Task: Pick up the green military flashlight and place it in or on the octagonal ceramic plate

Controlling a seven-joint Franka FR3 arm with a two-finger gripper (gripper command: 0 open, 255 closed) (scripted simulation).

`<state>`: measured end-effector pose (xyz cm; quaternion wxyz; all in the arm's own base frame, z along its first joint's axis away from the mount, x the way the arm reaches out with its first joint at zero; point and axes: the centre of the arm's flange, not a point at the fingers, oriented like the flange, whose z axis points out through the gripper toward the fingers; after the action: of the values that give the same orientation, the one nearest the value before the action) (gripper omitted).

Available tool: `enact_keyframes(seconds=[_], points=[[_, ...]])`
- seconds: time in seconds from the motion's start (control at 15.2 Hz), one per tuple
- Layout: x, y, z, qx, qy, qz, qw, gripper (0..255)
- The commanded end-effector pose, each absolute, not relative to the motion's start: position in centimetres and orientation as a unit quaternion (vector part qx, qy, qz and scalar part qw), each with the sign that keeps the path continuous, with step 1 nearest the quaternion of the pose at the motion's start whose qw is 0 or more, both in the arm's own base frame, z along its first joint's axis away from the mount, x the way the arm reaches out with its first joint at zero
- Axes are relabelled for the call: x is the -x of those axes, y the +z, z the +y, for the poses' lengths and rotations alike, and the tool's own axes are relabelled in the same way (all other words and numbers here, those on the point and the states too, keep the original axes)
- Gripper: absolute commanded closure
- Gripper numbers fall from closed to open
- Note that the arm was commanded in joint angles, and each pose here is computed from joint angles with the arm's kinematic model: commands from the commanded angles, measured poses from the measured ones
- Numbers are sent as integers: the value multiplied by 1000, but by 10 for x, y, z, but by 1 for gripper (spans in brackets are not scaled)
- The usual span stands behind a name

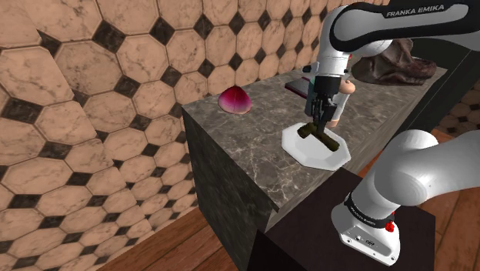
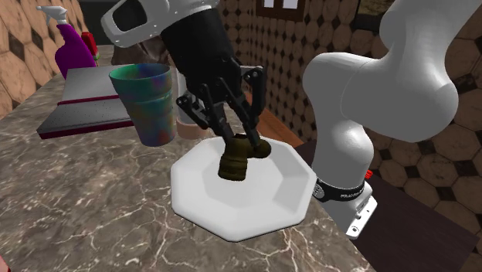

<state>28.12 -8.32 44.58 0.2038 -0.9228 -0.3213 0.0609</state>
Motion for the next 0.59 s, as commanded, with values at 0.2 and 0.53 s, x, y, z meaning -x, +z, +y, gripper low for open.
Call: enact_keyframes(seconds=[0.2, 0.53], points=[[-279, 416, -86, 924, 77, -325, 188, 255], [-279, 402, -86, 924, 77, -325, 188, 255]])
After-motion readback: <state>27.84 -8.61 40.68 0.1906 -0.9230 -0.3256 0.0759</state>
